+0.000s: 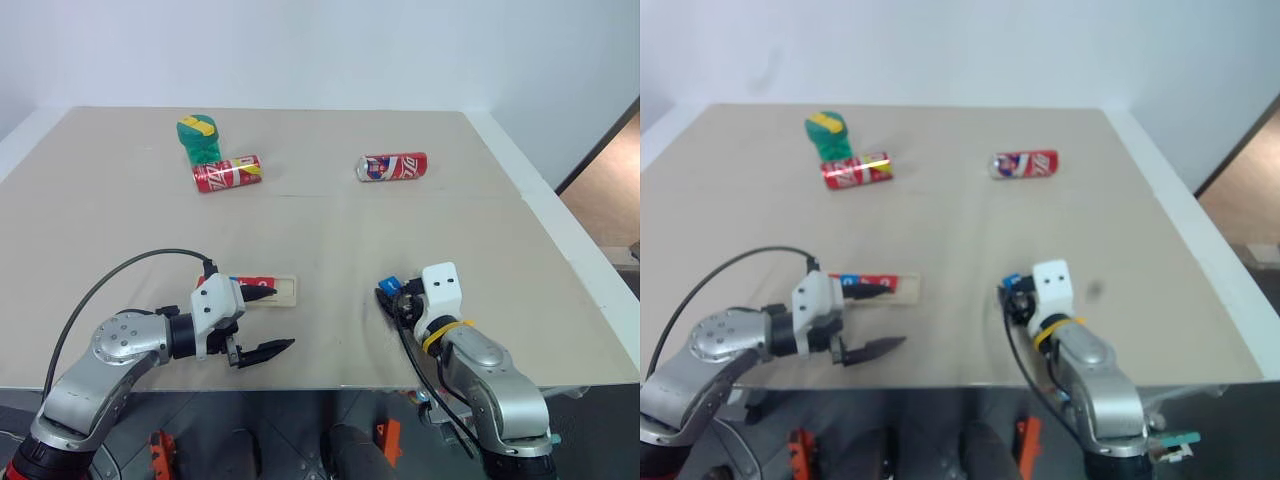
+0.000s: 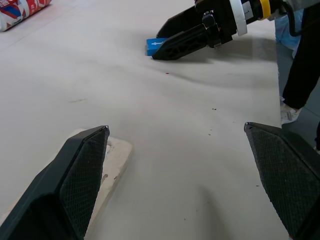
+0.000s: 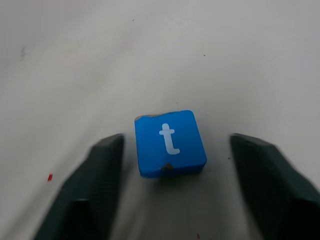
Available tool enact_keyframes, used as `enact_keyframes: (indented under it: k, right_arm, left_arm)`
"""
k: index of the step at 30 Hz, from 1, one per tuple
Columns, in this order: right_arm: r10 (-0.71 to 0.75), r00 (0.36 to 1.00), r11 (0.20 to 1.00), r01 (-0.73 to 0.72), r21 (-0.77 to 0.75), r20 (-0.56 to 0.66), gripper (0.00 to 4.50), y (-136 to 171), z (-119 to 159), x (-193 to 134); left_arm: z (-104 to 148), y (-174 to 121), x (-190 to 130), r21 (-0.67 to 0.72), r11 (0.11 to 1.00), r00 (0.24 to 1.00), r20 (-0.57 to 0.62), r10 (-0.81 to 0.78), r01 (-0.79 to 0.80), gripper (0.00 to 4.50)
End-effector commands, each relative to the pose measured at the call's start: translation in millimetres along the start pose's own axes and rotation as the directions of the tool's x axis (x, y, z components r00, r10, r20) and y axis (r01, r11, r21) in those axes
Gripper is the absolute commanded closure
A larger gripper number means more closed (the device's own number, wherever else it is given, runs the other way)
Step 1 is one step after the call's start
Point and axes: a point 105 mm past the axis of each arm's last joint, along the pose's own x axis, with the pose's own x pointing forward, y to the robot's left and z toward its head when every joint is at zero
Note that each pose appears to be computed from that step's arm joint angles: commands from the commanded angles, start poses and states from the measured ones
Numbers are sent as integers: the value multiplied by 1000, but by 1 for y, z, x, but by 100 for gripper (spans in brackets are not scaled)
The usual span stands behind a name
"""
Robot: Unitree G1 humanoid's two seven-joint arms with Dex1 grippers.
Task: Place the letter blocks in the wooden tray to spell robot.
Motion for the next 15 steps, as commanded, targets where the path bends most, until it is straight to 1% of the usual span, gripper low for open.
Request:
enact_keyframes:
  k: [1, 3, 8, 10, 12, 15]
  right_arm:
    - [-27, 1000, 1000, 27, -3, -9, 265, 2, -1, 3]
    - [-23, 1000, 1000, 23, 2, -14, 328, 6, -2, 4]
    - [-1, 1000, 1000, 1, -25, -14, 329, 9, 0, 2]
    - [21, 1000, 999, -21, -42, 10, 329, 11, 9, 4]
    - [76, 996, 997, -74, -37, 55, 329, 19, 22, 5]
    - [154, 984, 987, -150, -48, 88, 329, 34, 37, 4]
  left_arm:
    - [2, -2, 0, 19, 1000, 1000, 4, 6, -6, 0]
    - [1, -1, 0, 16, 1000, 1000, 3, 16, -16, 0]
    - [-2, 0, 0, 13, 999, 999, -2, 33, -33, 0]
    - [-4, 0, -1, 11, 999, 999, -6, 39, -39, 0]
    - [-5, 0, -1, 11, 999, 999, -10, 43, -43, 0]
    - [-6, -1, -2, 6, 999, 999, -13, 49, -49, 0]
